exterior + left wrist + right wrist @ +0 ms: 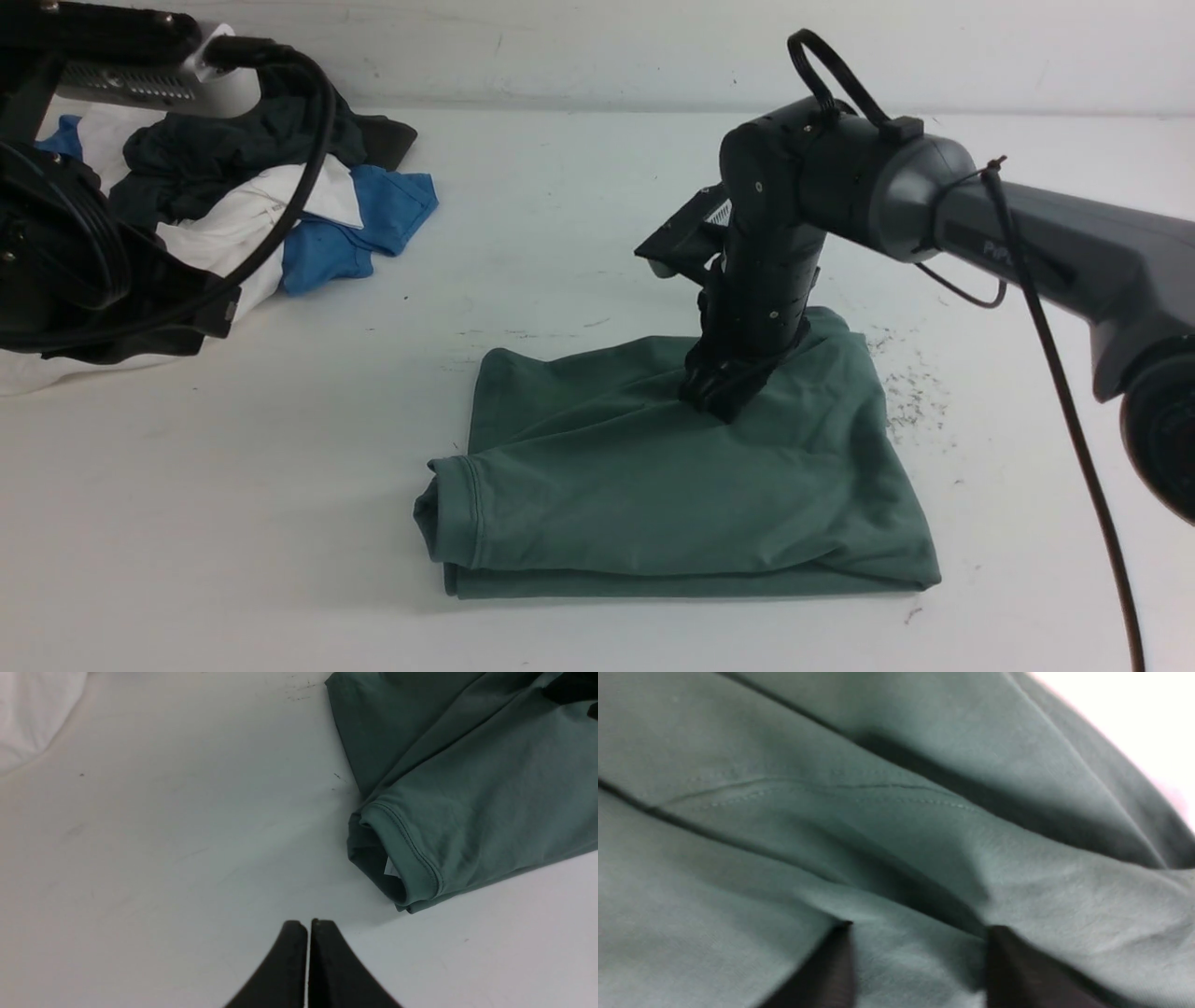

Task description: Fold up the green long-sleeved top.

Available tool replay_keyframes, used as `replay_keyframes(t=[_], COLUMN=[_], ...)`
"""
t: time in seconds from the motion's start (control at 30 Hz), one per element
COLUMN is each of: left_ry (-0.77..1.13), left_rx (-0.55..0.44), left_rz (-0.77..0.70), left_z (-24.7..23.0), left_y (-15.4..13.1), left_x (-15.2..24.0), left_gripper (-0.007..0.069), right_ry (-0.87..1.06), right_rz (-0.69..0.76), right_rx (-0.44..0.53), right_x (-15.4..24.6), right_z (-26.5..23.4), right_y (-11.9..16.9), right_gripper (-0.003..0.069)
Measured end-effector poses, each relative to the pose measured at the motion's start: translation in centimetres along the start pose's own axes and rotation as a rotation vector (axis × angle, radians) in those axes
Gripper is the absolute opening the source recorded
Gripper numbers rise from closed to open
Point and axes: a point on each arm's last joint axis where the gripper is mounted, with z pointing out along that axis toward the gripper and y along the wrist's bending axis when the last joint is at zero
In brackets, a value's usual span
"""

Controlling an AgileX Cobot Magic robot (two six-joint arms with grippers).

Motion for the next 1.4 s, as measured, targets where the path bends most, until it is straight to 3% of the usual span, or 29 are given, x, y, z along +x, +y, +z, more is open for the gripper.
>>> replay_keyframes(t=[0.03,0.13,0.2,0.53,0.8,1.03,1.2,1.4], left_ry=[0.000,0.000,0.000,0.000,0.000,0.012,0.021,0.019], left_rx=[0.000,0.000,0.000,-0.001,-0.001,0.010,0.011,0.014], left_rz=[0.000,0.000,0.000,0.000,0.000,-0.004,-0.004,-0.006], left_z=[0.0,0.0,0.0,0.0,0.0,0.0,0.0,0.0], left_y=[0.0,0.0,0.0,0.0,0.0,-0.1,-0.1,-0.1], left_x=[0.0,0.0,0.0,0.0,0.0,0.1,0.2,0.2], left_gripper=[-0.0003,-0.0003,-0.0003,-0.0003,-0.0003,-0.0003,-0.0003,-0.0003], right_ry=[-0.004,-0.007,-0.015,-0.076,-0.268,-0.326,-0.316,-0.328], right_rz=[0.007,0.044,0.069,0.088,0.120,0.181,0.196,0.211], right_rx=[0.002,0.003,0.006,0.029,0.118,0.065,0.059,0.083], right_x=[0.0,0.0,-0.1,-0.1,-1.9,-3.0,-3.0,-3.0], right_z=[0.0,-0.1,-0.6,-3.6,-6.3,-3.8,-3.4,-5.8], right_y=[0.0,0.0,-0.1,-0.3,-1.4,-1.1,-1.1,-1.4], right_gripper=[0.0141,0.0022,0.0000,-0.0008,-0.0008,-0.0008,0.0055,0.0324])
